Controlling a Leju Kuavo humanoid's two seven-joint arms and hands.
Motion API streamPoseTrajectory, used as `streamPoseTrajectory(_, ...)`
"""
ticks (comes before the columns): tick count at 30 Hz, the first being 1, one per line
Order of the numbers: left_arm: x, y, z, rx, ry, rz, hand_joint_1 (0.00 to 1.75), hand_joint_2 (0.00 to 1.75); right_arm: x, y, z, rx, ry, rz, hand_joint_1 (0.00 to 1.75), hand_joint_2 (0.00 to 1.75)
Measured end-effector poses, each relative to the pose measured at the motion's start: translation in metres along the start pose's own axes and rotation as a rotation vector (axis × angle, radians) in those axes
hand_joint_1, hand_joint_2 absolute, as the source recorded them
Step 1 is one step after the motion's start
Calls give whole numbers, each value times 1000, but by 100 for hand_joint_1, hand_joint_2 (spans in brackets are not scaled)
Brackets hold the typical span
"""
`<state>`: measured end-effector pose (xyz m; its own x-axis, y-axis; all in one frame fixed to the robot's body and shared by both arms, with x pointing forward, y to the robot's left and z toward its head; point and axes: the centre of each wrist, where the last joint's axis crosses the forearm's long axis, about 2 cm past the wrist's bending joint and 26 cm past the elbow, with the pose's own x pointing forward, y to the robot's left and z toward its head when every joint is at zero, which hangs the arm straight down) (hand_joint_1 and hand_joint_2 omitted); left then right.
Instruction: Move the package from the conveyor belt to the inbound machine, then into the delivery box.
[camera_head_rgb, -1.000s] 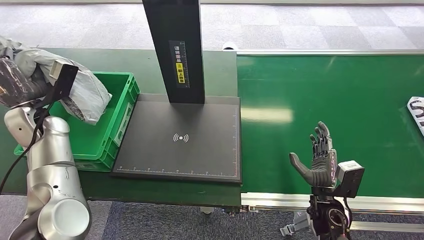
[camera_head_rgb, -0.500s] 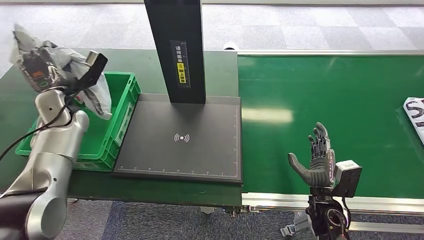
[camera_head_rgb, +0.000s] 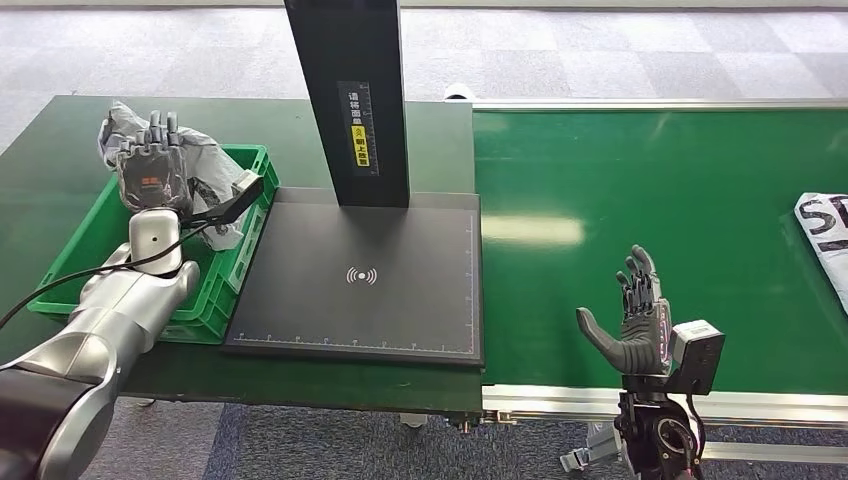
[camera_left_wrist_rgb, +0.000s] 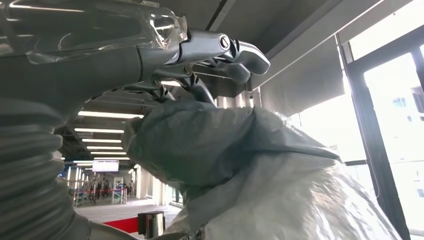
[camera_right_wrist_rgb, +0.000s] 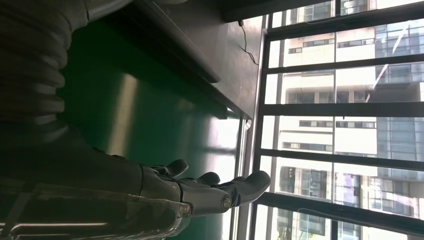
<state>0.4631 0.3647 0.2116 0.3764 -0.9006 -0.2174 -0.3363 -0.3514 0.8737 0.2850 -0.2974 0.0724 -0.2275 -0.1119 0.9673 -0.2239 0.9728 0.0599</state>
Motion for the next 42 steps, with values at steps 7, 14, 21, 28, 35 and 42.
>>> streamPoseTrajectory(7,-11,-9,2,-65,29,-63,2,175,0,0,1,1,8,2,0,175)
streamPoseTrajectory(14,-26,-19,4,-176,76,-170,0,175,0,0,1,4,11,5,0,175)
streamPoseTrajectory(21,-26,-16,7,-37,40,53,0,131,-1,0,4,3,16,2,0,175)
streamPoseTrajectory(28,-6,29,0,368,-303,668,0,0,-2,4,7,-33,29,-125,0,175)
streamPoseTrajectory(35,-2,30,35,578,16,1055,0,175,-4,6,11,-7,19,-275,0,175)
streamPoseTrajectory(42,17,37,65,623,63,1198,0,116,-7,8,13,-22,20,-327,0,58)
